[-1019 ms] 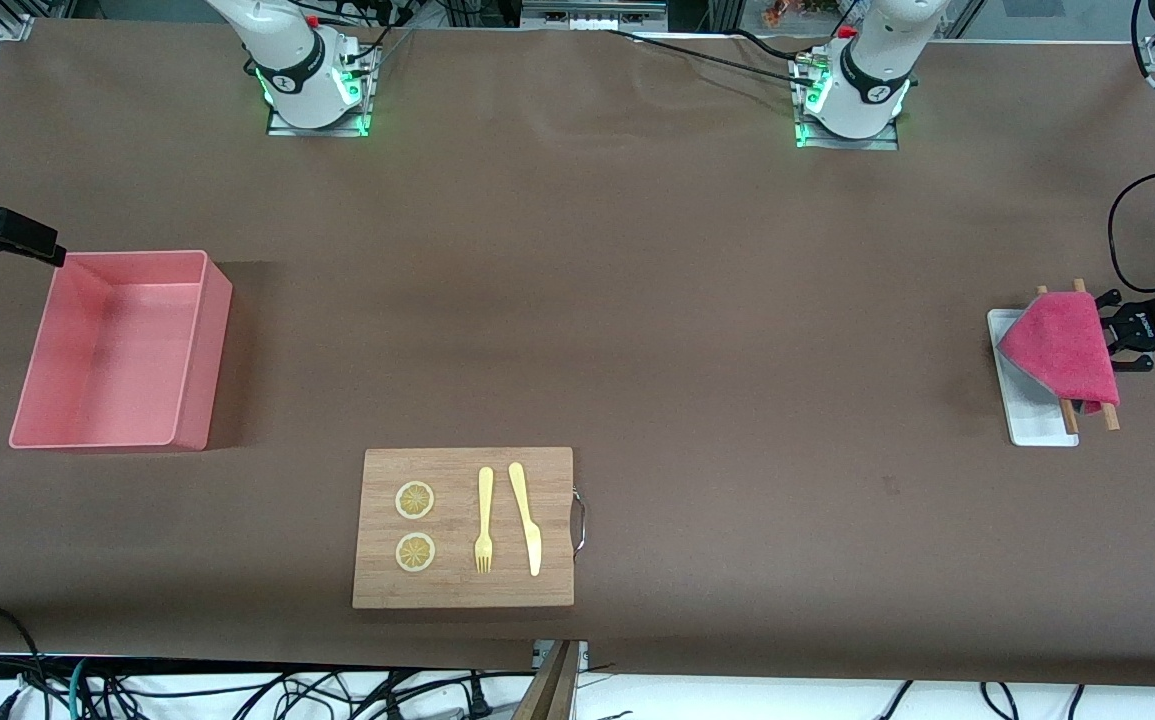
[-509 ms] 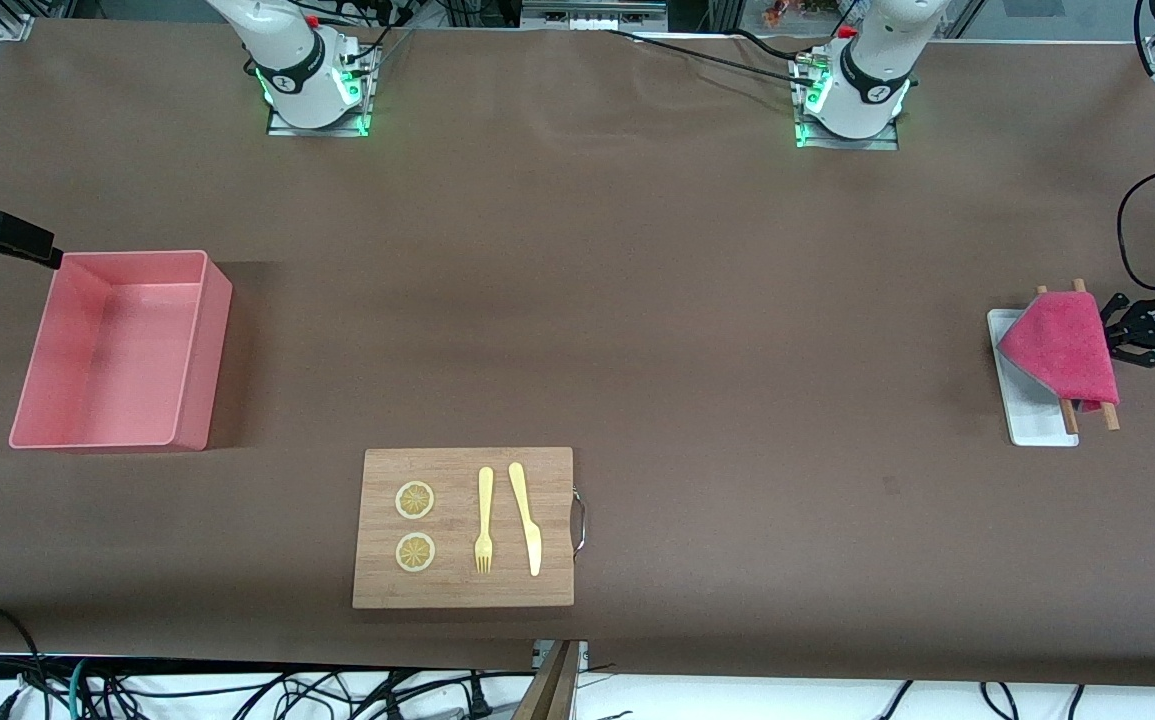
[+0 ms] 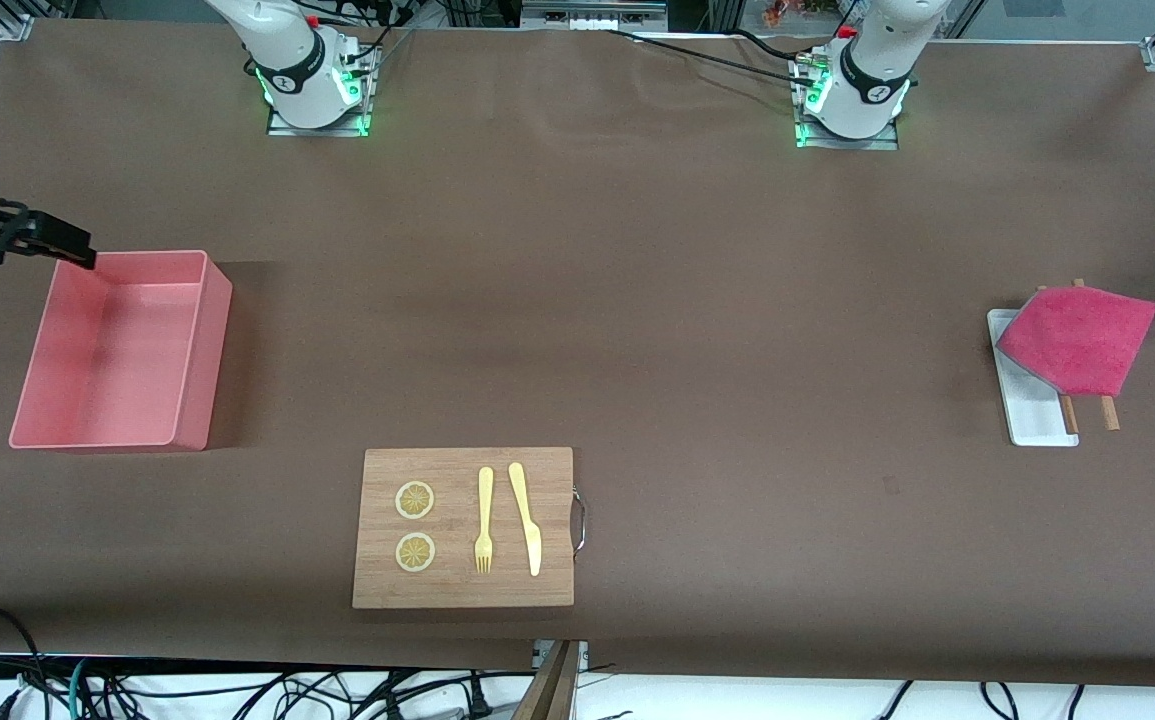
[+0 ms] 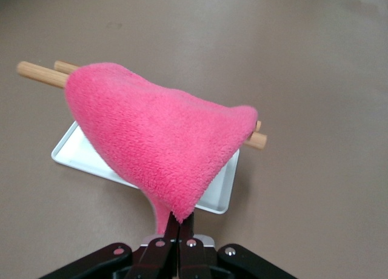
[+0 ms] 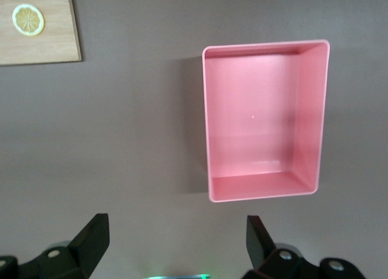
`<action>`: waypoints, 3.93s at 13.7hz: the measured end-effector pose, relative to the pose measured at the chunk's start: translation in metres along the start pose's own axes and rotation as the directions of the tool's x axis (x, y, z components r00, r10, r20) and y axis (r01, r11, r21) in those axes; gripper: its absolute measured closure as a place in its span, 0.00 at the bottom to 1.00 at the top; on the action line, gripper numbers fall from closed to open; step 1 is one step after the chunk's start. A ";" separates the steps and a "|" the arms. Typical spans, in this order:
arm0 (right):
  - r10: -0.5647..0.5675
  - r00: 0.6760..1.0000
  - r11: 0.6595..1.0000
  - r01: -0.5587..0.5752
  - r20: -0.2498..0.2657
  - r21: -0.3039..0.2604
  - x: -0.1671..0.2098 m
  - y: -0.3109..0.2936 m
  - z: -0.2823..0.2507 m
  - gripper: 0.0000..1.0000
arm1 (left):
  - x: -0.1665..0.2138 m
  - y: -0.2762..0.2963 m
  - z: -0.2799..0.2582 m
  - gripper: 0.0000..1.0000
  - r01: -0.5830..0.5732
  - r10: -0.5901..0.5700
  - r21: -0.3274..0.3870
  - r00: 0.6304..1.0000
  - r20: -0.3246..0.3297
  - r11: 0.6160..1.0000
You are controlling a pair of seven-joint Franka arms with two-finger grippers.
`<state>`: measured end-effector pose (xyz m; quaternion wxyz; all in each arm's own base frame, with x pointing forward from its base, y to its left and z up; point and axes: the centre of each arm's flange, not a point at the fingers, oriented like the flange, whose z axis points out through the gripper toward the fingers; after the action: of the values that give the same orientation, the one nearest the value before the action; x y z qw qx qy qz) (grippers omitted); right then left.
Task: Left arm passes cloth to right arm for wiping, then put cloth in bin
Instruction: 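Lift the pink cloth with the left gripper while the right gripper advances, then carry the cloth toward the right gripper and let it grasp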
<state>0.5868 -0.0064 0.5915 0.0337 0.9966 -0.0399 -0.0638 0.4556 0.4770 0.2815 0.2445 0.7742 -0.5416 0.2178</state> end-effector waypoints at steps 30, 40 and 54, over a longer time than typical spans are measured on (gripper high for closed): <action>0.259 0.953 0.926 -0.291 0.158 0.241 0.050 -0.181 0.103 0.00 | 0.678 0.109 0.167 0.98 0.842 -0.911 0.362 0.323 0.258 0.401; 0.551 0.781 0.693 -0.624 0.293 0.360 0.046 -0.310 0.131 0.00 | 0.810 0.179 0.350 0.98 0.974 -0.989 0.172 0.147 0.033 0.150; 0.592 0.704 0.607 -0.709 0.392 0.358 0.026 -0.389 0.168 0.00 | 0.857 0.221 0.362 0.98 0.999 -0.999 0.008 -0.053 -0.015 -0.053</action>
<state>0.6200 0.3681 0.3943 -0.2005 0.8719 -0.4202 -0.1517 0.5456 -0.4379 0.5443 0.3212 0.9273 0.1913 -0.0213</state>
